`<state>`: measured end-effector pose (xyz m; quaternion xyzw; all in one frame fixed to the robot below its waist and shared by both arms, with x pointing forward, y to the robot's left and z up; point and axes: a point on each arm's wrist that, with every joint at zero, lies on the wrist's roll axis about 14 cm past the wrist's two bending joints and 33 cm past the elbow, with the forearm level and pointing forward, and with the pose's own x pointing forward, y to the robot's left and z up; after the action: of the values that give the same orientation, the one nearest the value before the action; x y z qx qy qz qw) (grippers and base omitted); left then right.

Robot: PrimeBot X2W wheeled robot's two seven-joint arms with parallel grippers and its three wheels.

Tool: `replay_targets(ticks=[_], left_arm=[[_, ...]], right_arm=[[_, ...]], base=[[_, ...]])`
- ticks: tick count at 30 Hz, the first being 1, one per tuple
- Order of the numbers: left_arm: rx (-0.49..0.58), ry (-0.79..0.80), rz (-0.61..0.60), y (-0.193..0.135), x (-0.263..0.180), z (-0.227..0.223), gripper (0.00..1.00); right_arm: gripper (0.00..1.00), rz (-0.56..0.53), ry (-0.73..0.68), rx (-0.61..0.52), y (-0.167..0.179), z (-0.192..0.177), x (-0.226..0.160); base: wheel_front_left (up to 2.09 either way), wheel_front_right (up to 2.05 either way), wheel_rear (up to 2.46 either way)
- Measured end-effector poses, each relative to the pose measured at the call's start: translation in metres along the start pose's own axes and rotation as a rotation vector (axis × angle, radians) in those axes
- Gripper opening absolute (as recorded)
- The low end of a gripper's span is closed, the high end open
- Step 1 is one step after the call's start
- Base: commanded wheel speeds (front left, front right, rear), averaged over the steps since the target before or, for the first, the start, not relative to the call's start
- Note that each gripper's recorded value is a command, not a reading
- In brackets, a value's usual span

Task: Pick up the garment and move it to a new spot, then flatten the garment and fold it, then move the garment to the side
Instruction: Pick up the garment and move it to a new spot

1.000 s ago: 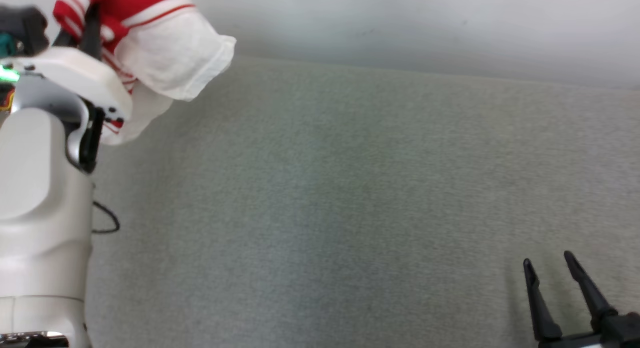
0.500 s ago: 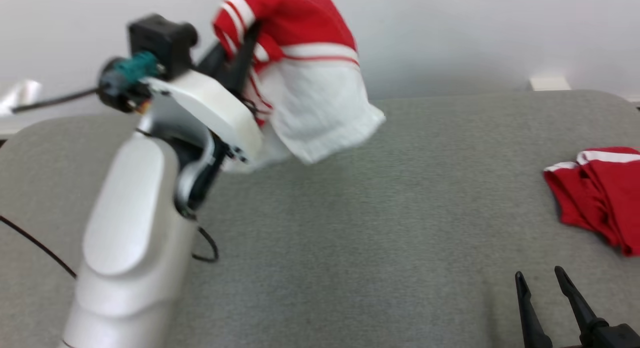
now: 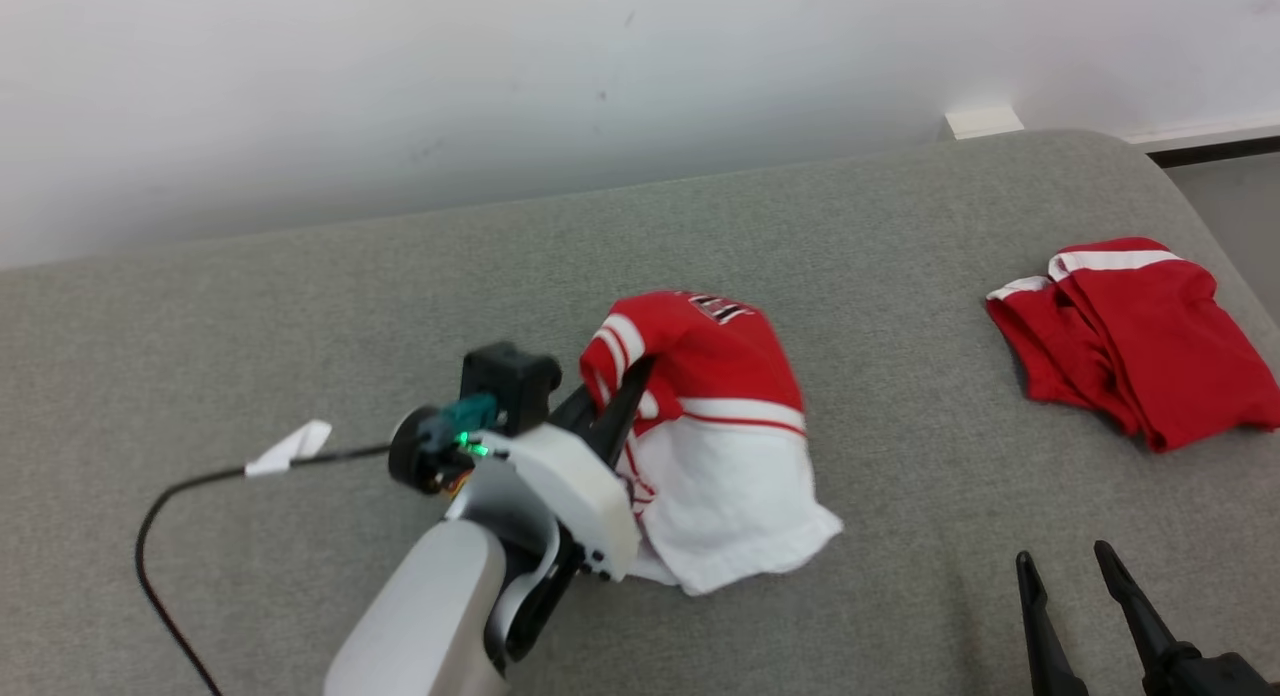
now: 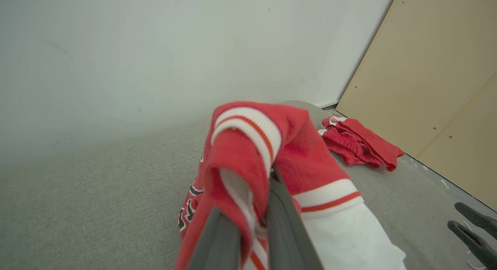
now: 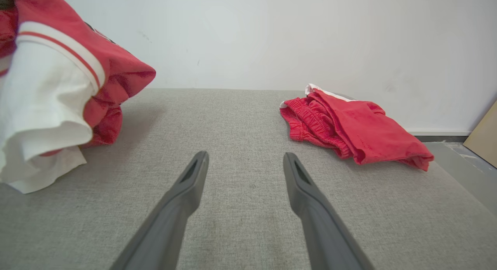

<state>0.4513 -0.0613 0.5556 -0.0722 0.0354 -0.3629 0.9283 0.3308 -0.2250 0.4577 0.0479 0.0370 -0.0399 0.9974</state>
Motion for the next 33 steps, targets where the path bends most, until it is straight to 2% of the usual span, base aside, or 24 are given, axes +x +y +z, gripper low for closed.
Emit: replay_targets(ticks=[3,4,6,7,13,20,25,33], left_arm=[[-0.004,0.018,0.069,0.014,-0.002,-0.030,0.00],[0.000,0.026,0.076,0.016,-0.004,-0.039,0.10],[0.009,0.027,0.109,0.025,-0.009,-0.052,0.56],[0.027,0.018,0.112,0.026,-0.010,-0.056,1.00],[0.026,-0.023,0.203,0.043,-0.030,-0.062,1.00],[0.023,-0.167,0.380,0.057,-0.082,-0.031,1.00],[0.064,-0.187,0.496,0.064,-0.129,-0.031,1.00],[0.135,-0.152,0.640,0.078,-0.186,-0.041,1.00]], right_arm=[[1.00,-0.004,0.004,0.002,0.000,-0.001,-0.001],[1.00,-0.006,0.006,0.002,-0.001,-0.002,-0.001],[1.00,-0.005,0.009,0.001,-0.001,-0.003,0.000],[1.00,-0.004,0.010,0.000,-0.001,-0.003,0.000],[1.00,0.004,-0.009,-0.003,0.000,0.003,0.002],[1.00,0.004,-0.062,-0.003,-0.001,0.018,-0.003],[1.00,0.008,-0.089,-0.005,-0.002,0.026,-0.004],[1.00,0.066,-0.121,-0.008,0.017,0.035,0.002]], base=[[0.00,0.00,0.00],[0.00,0.00,0.00],[0.00,0.00,0.00],[0.00,0.00,0.00],[0.00,0.00,0.00],[0.00,0.00,0.00],[0.00,0.00,0.00],[0.00,0.00,0.00]])
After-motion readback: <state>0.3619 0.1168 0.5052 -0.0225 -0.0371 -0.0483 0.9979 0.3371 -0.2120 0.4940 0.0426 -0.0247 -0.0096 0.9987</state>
